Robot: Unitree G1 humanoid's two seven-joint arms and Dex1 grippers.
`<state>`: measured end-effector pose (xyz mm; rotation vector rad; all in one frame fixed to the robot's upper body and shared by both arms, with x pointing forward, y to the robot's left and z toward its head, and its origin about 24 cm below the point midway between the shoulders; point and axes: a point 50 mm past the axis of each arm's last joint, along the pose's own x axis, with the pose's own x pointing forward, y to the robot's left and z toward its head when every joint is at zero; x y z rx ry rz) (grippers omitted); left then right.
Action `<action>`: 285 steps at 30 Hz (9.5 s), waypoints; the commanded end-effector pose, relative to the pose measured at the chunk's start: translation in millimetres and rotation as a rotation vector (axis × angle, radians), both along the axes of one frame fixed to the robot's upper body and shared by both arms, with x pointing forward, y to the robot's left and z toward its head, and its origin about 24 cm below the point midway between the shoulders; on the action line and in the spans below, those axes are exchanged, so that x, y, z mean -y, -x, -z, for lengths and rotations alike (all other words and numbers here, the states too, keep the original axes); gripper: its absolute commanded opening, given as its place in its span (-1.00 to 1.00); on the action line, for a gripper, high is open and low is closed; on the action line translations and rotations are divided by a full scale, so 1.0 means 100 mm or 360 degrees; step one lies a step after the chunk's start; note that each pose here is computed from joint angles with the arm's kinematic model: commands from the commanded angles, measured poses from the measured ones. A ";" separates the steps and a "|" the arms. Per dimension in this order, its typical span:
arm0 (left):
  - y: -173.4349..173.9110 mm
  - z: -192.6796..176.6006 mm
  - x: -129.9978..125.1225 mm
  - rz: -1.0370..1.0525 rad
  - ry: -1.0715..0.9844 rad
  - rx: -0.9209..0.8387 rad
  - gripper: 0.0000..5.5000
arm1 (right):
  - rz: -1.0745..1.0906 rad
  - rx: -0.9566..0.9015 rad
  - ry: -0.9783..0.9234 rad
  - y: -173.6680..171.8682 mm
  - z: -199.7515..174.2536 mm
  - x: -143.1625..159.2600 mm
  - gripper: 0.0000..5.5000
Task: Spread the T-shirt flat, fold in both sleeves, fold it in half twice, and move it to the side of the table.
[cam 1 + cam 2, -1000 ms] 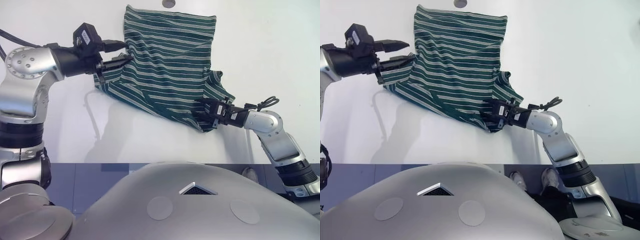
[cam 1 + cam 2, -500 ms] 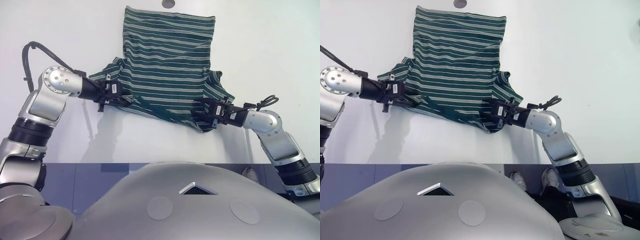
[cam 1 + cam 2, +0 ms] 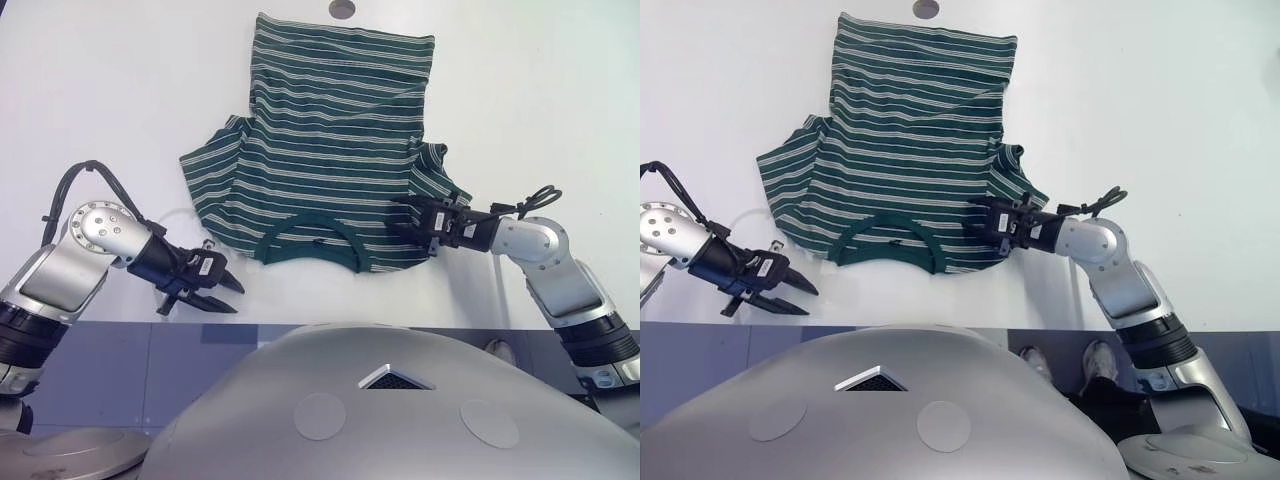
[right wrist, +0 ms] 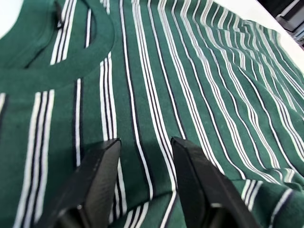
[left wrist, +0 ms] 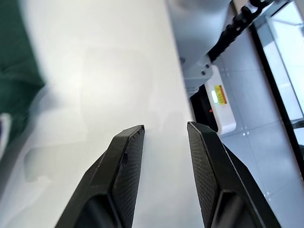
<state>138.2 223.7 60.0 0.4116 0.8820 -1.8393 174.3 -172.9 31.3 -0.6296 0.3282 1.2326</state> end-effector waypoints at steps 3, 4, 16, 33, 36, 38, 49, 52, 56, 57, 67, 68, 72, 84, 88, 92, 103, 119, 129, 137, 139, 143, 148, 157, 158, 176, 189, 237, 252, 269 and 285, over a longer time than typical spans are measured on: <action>-0.51 -0.57 0.16 -0.0699 0.0506 0.0263 -0.40 | -0.0176 -0.0219 0.0376 0.27 -0.08 0.45 -0.28; -0.59 -0.62 0.15 -0.0851 0.0552 0.0325 -0.40 | -0.0158 -0.0162 0.0373 0.22 -0.16 0.48 -0.28; -0.42 -0.24 -0.24 -0.2495 -0.0243 0.0708 -0.07 | 0.0594 0.0512 -0.0428 -0.24 -1.13 0.32 -0.27; 0.03 0.36 -0.06 -0.2675 -0.0454 0.0296 -0.39 | 0.0657 0.0491 -0.0448 -0.19 -0.96 0.24 -0.27; 0.03 0.32 0.03 -0.2601 -0.0394 0.0303 -0.59 | 0.0662 0.0491 -0.0447 -0.19 -0.95 0.24 -0.27; 0.06 0.31 0.07 -0.2540 -0.0383 0.0316 -0.67 | 0.0668 0.0495 -0.0450 -0.19 -0.95 0.24 -0.27; -0.10 0.26 -0.09 -0.2627 -0.0368 0.0584 -0.99 | 0.0689 0.0524 -0.0460 -0.24 -0.94 0.25 -0.27; -0.21 0.16 -0.24 -0.2599 -0.0389 0.0709 -0.99 | 0.0698 0.0533 -0.0465 -0.24 -0.94 0.24 -0.27; -0.26 0.07 -0.22 -0.2497 -0.0342 0.0747 -0.99 | 0.0708 0.0538 -0.0468 -0.24 -0.93 0.24 -0.27; -0.26 0.04 -0.18 -0.2457 -0.0310 0.0760 -0.99 | 0.0712 0.0540 -0.0467 -0.24 -0.93 0.24 -0.27; -0.34 -0.26 0.21 -0.2071 -0.0081 0.0910 -0.99 | 0.0732 0.0540 -0.0467 -0.22 -0.89 0.21 -0.27; -0.33 -0.27 0.27 -0.2039 -0.0038 0.0857 -0.99 | 0.0735 0.0539 -0.0467 -0.22 -0.89 0.21 -0.27; -0.27 -0.23 0.49 -0.1891 0.0125 0.0589 -0.99 | 0.0730 0.0536 -0.0474 -0.23 -0.87 0.18 -0.27; -0.26 -0.16 0.73 -0.1763 0.0172 0.0448 -0.56 | 0.0701 0.0530 -0.0482 -0.27 -0.86 0.17 -0.27; -0.46 -0.35 0.74 -0.1893 0.0440 0.0491 -0.30 | 0.0795 0.0543 -0.0495 -0.29 -0.85 0.25 -0.27; -0.72 -0.84 0.69 -0.2262 0.1120 0.0689 -0.15 | 0.1405 0.0588 -0.0640 -0.12 -0.65 0.59 -0.20; -0.53 -0.70 0.66 -0.2507 0.1100 0.0864 -0.15 | 0.2102 -0.0082 -0.0629 1.05 0.06 0.67 0.04; -0.58 -0.67 0.64 -0.2487 0.1080 0.0865 -0.15 | 0.2306 -0.0627 -0.0988 0.82 0.15 0.47 -0.07; -0.57 -0.66 0.66 -0.2513 0.1078 0.0852 -0.15 | 0.2270 -0.0540 -0.0974 0.77 0.14 0.48 -0.75; -0.52 -0.65 0.69 -0.2532 0.1065 0.0822 -0.15 | 0.2099 -0.0329 -0.0993 0.64 -0.05 0.50 -0.99; -0.49 -0.66 0.72 -0.2530 0.1067 0.0809 -0.15 | 0.1952 -0.0284 -0.0985 0.60 -0.16 0.48 -0.99; -0.43 -0.67 0.76 -0.2526 0.1086 0.0799 -0.15 | 0.1527 -0.0274 -0.0903 0.58 -0.37 0.32 -0.99; -0.41 -0.67 0.81 -0.2531 0.1097 0.0788 -0.15 | 0.1093 -0.0501 -0.0777 0.64 -0.46 0.21 -0.99; -0.39 -0.71 0.92 -0.2588 0.1188 0.0801 -0.15 | 0.0783 -0.0838 -0.0693 0.51 -0.48 0.19 -0.90; -0.39 -0.71 0.94 -0.2594 0.1197 0.0804 -0.15 | 0.0747 -0.0867 -0.0736 0.47 -0.52 0.18 -0.81; -0.16 -0.31 -0.42 0.0202 0.0030 0.1899 0.55 | -0.0262 0.0624 0.0417 0.45 -0.39 1.17 0.53; -0.03 0.12 -0.50 0.0589 0.0192 0.1700 0.55 | -0.0530 0.0709 0.0354 0.70 0.00 0.96 0.53; -0.25 -0.62 0.44 0.0410 0.0424 0.0533 -1.00 | -0.0862 -0.0523 0.0417 0.19 -0.79 0.52 -1.00; -0.90 -1.10 0.46 0.0021 0.0426 -0.0058 -1.00 | -0.0499 -0.0674 0.0025 -0.78 -1.26 0.31 -1.00; -1.92 -0.72 0.07 -0.0867 0.0419 0.0069 -1.00 | 0.0417 -0.0547 -0.0209 -1.80 -0.56 0.30 -1.00; -2.07 -0.21 -0.09 -0.1616 0.0082 0.0592 -0.78 | 0.1210 -0.0348 -0.0333 -1.93 -0.08 0.02 -0.61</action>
